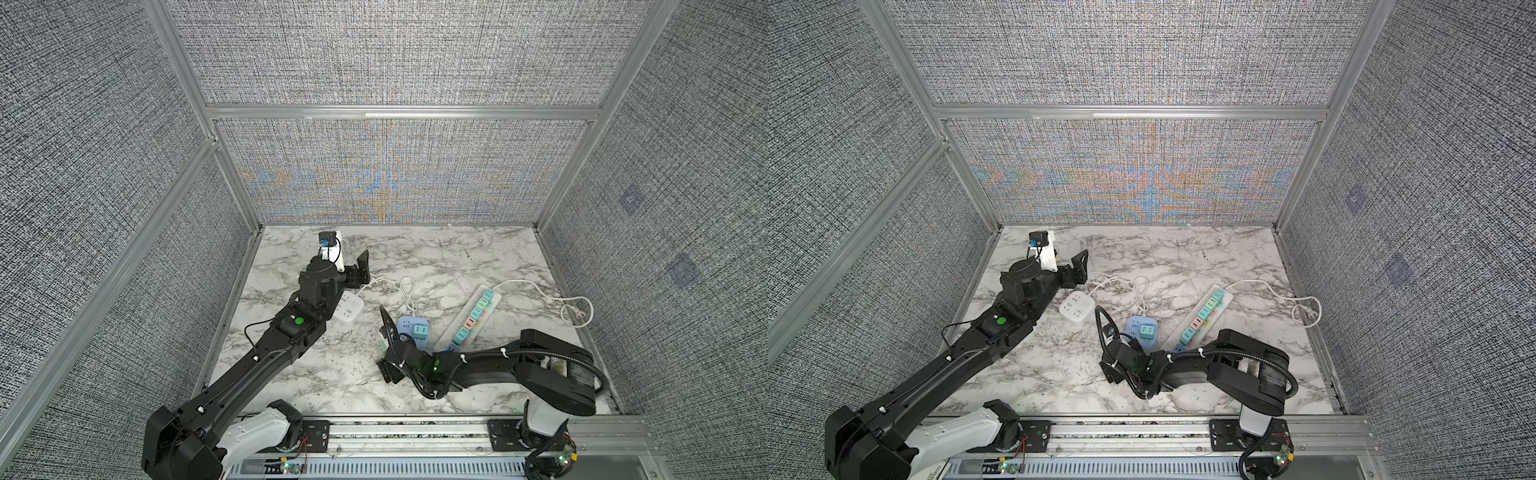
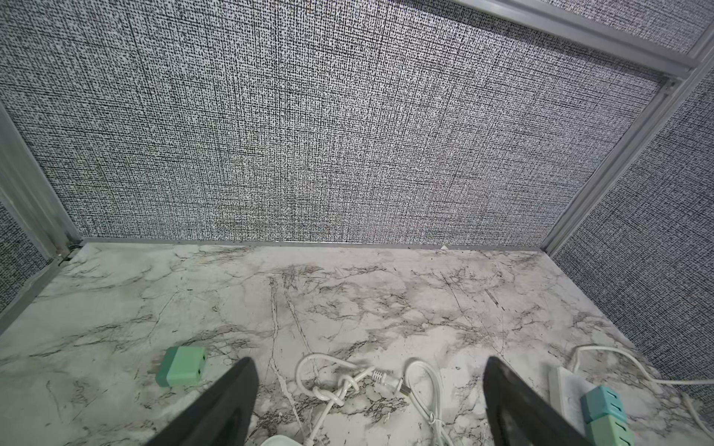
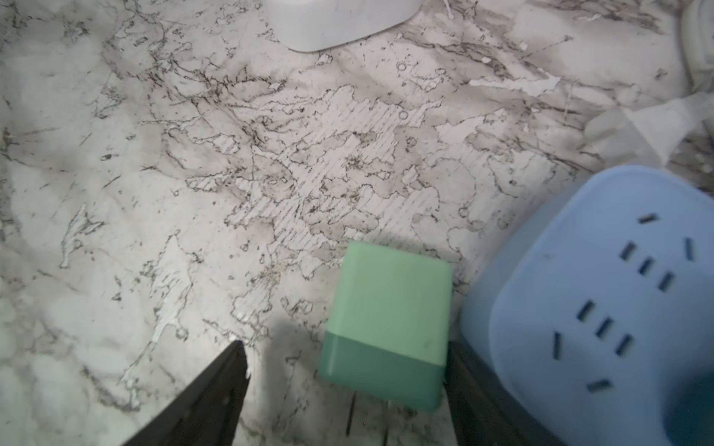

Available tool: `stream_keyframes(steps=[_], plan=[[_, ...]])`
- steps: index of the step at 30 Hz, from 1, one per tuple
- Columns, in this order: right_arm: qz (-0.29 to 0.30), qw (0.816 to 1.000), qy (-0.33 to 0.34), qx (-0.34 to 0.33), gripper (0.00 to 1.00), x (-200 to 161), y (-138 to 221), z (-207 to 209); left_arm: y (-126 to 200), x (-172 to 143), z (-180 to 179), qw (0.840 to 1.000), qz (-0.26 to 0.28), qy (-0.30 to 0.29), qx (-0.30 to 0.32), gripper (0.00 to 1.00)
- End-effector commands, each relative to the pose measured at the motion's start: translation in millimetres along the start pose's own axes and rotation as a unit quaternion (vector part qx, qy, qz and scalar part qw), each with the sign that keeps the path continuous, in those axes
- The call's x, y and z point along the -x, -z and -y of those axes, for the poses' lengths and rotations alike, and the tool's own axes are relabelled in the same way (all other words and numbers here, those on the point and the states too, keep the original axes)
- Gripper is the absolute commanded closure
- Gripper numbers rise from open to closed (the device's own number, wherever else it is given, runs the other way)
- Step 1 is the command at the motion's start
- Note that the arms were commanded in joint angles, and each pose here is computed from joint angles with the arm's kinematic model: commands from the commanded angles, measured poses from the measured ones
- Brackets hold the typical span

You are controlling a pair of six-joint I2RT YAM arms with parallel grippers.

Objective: Insert plugs into power strip
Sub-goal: Pick up the plug from the center of the table.

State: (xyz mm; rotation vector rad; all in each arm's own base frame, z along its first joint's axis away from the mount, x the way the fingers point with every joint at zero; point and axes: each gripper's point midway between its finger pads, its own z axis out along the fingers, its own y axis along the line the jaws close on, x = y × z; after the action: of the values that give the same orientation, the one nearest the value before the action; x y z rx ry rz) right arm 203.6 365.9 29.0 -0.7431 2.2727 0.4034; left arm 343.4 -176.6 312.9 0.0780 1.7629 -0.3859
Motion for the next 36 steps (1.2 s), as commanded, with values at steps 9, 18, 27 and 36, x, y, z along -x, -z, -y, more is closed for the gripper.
stream_keyframes(steps=[9,18,27,36], plan=[[-0.022,0.999,-0.003,-0.033,0.32,-8,-14,9,3,1,0,1.000,0.002,0.000,-0.002,0.06],[-0.011,1.000,-0.002,-0.027,0.54,-2,-7,8,5,3,-5,1.000,0.015,-0.015,0.007,0.01],[0.064,0.998,0.002,-0.017,0.61,32,43,15,13,0,14,0.998,0.022,-0.015,-0.058,0.01],[0.186,0.981,0.029,-0.048,0.68,63,118,52,17,-6,59,0.984,-0.021,-0.014,-0.178,0.01]])
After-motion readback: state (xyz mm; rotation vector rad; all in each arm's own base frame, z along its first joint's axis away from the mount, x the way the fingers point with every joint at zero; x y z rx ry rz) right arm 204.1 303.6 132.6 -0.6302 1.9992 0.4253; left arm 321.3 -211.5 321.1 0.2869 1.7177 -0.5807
